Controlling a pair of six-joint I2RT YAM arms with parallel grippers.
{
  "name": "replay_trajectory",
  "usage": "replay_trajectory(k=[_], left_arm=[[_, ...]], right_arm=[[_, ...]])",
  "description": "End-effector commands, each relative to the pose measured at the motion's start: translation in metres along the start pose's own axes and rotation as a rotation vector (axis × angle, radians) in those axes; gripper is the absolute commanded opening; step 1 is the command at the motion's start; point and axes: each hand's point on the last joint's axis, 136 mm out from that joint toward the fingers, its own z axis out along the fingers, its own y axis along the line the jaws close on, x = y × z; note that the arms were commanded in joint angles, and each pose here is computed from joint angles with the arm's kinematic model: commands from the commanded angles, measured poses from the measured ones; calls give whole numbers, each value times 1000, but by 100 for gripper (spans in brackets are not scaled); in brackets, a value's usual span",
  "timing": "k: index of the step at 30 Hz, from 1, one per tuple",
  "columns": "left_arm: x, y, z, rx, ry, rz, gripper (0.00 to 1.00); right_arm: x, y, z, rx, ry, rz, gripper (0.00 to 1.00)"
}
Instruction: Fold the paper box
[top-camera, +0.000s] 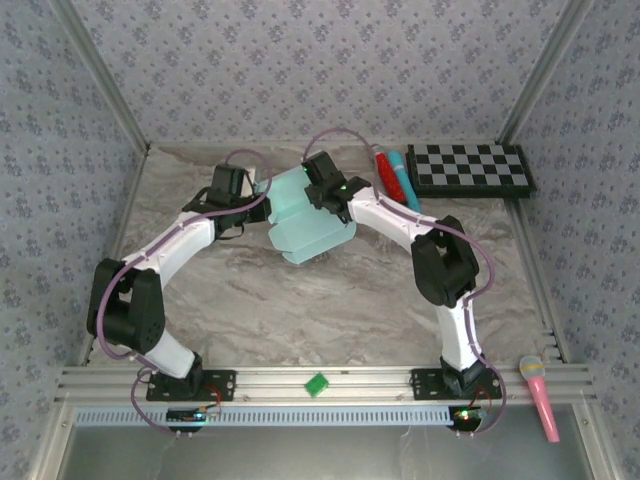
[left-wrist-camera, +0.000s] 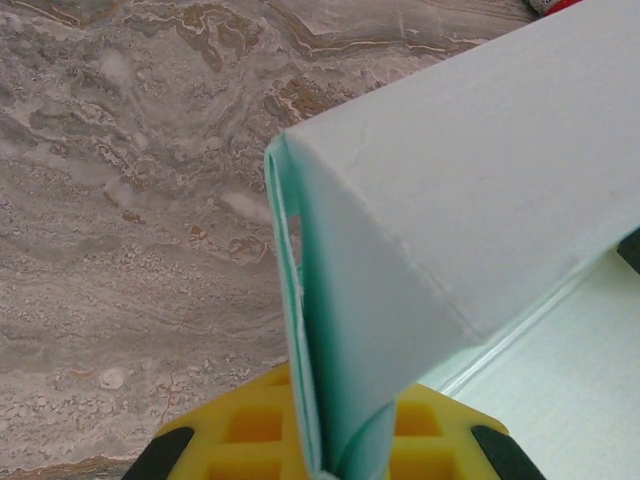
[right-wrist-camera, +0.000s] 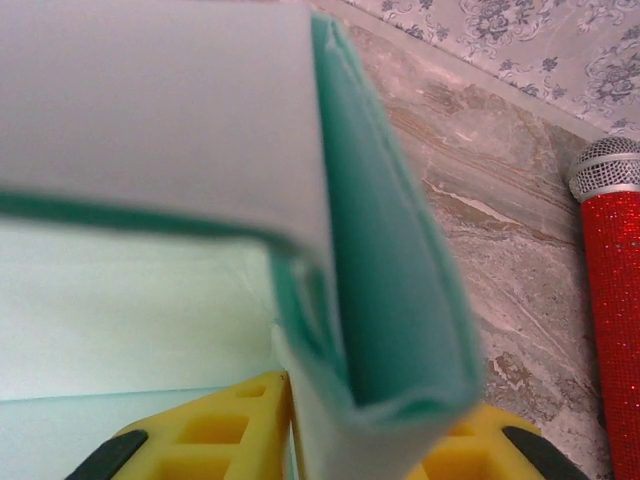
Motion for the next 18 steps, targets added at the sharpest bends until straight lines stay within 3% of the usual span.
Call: replay_trajectory(k=[1, 12, 18], left_arm=[[-17, -13, -13, 46, -29, 6, 0], [-15, -11, -11, 34, -21, 4, 0], [-13, -5, -7, 7, -14, -6, 0]], right_arm=[[9, -30, -1, 66, 43, 2, 25], [9, -30, -2, 61, 46, 4, 33], [2, -28, -14, 33, 10, 10, 55]])
